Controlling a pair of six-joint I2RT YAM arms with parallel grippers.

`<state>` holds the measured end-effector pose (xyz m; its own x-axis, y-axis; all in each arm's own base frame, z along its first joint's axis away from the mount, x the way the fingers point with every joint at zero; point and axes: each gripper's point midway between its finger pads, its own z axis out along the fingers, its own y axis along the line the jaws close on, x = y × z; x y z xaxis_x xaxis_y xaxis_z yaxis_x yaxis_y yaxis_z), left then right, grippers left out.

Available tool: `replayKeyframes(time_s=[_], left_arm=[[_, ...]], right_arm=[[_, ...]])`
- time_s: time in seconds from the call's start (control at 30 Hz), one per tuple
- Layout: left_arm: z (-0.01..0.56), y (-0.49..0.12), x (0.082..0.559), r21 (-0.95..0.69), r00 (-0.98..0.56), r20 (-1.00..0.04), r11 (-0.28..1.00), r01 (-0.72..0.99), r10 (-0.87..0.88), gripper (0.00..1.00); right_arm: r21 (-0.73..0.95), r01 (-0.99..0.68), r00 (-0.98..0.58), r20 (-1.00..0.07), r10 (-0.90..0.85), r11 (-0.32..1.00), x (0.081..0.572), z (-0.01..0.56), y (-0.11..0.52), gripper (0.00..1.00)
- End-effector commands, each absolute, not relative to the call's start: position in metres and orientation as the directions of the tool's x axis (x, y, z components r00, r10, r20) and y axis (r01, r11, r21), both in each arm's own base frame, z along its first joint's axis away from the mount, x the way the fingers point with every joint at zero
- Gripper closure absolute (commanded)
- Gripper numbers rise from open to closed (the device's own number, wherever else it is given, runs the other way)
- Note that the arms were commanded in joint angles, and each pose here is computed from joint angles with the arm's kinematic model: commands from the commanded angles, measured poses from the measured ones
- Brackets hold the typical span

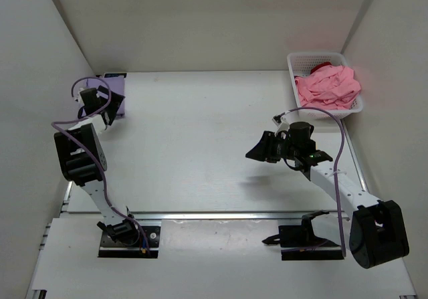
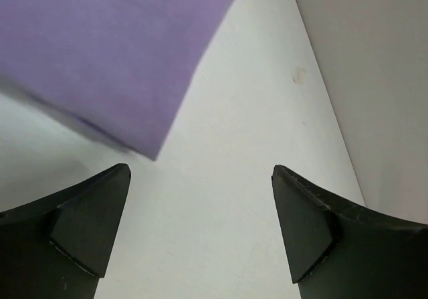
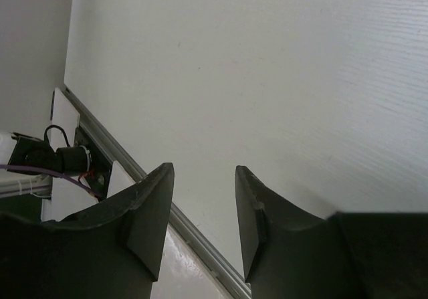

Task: Fold and stack the t-shirts
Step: Put the neatly folded tshirt into the corner of the board with the left arm

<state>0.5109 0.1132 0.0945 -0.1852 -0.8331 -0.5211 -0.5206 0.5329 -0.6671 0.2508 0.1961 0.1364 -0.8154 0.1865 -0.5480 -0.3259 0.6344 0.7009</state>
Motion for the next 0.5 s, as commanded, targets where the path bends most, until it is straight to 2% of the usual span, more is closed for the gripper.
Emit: replayKeyframes(time_s=[0.0, 0.07, 0.17, 0.3, 0.33, 0.4, 0.43, 0.47], left_arm=[[0.113, 0.080, 0.526, -0.746, -0.238, -0.465, 0.522, -0.412, -0.853, 0.02], [0.102, 0.075, 0.507, -0.759, -0.226, -0.432, 0.487, -0.433, -0.873, 0.01], [0.113, 0.059, 0.492, -0.764, -0.229, -0.451, 0.506, -0.401, -0.863, 0.01], [0.139, -0.016, 0.483, -0.704, -0.351, -0.559, 0.654, -0.278, -0.751, 0.01], [0.150, -0.030, 0.485, -0.688, -0.359, -0.588, 0.682, -0.250, -0.725, 0.02], [0.168, -0.107, 0.479, -0.602, -0.469, -0.664, 0.789, -0.127, -0.582, 0.01], [0.159, -0.143, 0.466, -0.541, -0.538, -0.672, 0.833, -0.112, -0.509, 0.01], [0.179, -0.166, 0.470, -0.493, -0.540, -0.723, 0.869, -0.035, -0.431, 0.01]], right_arm=[[0.694, -0.379, -0.786, -0.591, 0.182, 0.612, 0.245, 0.148, 0.199, 0.60], [0.700, -0.384, -0.785, -0.591, 0.186, 0.601, 0.243, 0.151, 0.198, 0.59], [0.690, -0.387, -0.768, -0.608, 0.200, 0.612, 0.249, 0.153, 0.194, 0.60], [0.681, -0.373, -0.771, -0.605, 0.197, 0.630, 0.253, 0.149, 0.193, 0.64], [0.674, -0.362, -0.771, -0.604, 0.199, 0.644, 0.255, 0.147, 0.192, 0.71], [0.618, -0.324, -0.767, -0.615, 0.184, 0.716, 0.263, 0.137, 0.185, 0.87], [0.600, -0.298, -0.776, -0.605, 0.177, 0.743, 0.266, 0.136, 0.181, 0.97], [0.554, -0.292, -0.763, -0.626, 0.160, 0.780, 0.275, 0.139, 0.178, 1.00]])
